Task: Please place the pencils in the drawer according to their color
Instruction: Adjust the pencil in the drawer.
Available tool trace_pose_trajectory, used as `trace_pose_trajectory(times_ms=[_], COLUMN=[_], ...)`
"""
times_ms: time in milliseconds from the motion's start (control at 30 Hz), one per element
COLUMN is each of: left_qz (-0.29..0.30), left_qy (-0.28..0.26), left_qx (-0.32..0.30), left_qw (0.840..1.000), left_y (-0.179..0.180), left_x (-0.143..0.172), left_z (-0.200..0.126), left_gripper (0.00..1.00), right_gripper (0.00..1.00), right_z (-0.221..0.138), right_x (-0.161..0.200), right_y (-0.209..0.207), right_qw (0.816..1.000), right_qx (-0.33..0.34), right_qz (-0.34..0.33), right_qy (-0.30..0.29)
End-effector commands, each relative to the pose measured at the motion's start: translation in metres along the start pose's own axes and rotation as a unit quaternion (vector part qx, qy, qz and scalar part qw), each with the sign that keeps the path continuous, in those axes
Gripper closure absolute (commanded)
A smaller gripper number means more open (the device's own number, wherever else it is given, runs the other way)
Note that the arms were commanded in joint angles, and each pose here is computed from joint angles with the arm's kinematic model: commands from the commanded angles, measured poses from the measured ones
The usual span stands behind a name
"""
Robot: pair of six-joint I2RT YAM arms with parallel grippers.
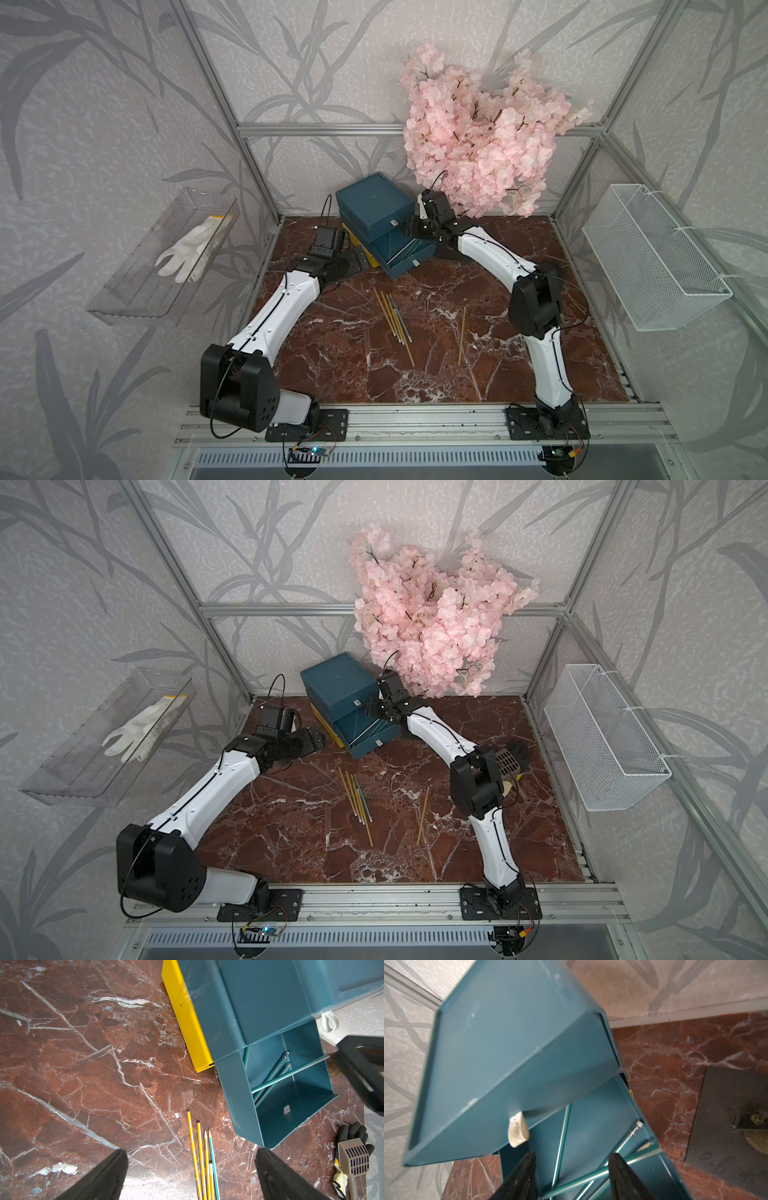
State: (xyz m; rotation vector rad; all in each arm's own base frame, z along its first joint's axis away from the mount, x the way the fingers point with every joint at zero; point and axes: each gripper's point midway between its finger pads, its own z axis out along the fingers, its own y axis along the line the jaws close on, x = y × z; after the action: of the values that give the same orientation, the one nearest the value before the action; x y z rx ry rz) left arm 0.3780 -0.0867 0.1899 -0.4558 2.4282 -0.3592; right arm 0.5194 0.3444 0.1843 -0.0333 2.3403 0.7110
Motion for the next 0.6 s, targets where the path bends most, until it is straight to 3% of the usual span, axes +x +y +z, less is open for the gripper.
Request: trace_pose_trajectory(times_ms=[0, 300, 567], left_qz=[0.001, -0.002, -0.003], left_qy=[-0.013, -0.010, -0.009], left_qx=[0.010, 0.013, 0.012], left_qw=[1.000, 1.000, 1.000], left_y=[-0.008, -0.010, -0.009], left_x=[-0.009, -0.009, -0.008], left_z=[-0.006, -0.002, -0.001], left_gripper=[0.00, 0.00, 0.00], right_gripper=[0.42, 0.41, 0.41], right_z=[0.010, -0.044, -0.047], right_x=[0.024, -0.040, -0.032], right_y=[-0.022, 0.019, 0.006], right_qw=[0.998, 1.000, 1.000], right_qx=[0.038, -0.019, 0.005], right_qz=[0.013, 0.010, 0.014], right_qy=[0.044, -0.020, -0.005])
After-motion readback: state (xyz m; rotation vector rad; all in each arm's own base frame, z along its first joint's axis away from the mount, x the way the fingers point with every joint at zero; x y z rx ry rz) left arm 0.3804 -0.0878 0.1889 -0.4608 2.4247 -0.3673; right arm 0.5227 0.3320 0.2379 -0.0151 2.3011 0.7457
